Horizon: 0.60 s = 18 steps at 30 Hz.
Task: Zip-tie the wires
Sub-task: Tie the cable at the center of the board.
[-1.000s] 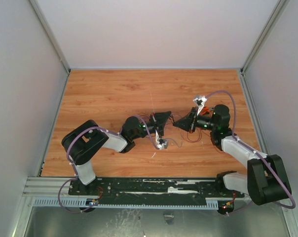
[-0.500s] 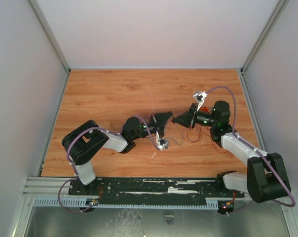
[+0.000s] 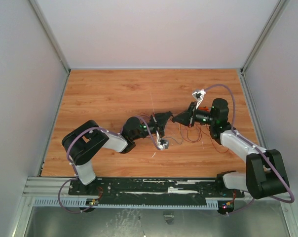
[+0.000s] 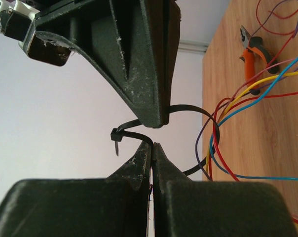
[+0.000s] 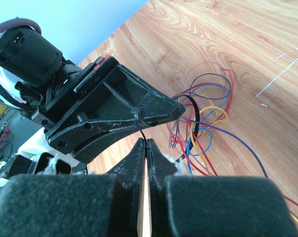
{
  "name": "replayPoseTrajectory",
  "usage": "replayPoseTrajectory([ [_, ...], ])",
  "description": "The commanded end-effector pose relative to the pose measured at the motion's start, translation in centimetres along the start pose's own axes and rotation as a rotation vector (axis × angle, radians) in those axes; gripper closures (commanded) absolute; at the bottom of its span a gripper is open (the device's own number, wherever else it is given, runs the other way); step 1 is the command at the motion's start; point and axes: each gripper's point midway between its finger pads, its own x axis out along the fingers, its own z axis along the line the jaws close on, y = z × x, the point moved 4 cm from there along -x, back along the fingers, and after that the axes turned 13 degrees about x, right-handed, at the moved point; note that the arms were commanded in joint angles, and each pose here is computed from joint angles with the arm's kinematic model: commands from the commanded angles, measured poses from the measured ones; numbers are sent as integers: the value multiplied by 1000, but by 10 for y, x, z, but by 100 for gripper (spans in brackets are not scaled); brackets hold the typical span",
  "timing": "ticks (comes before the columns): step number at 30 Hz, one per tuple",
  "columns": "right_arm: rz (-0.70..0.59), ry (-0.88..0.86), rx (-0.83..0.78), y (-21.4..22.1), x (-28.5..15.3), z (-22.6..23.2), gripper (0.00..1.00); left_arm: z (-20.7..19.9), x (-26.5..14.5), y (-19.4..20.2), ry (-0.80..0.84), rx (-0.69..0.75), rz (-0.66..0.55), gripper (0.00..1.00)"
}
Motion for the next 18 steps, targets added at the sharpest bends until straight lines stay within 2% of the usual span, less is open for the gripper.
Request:
replayPoseTrajectory([
  [1, -58, 22, -56, -28, 3, 5, 100, 3, 4, -13, -6, 34, -54, 100],
  [18, -46, 28, -26, -31, 10, 1, 100, -1, 6, -18, 6, 33, -66, 100],
])
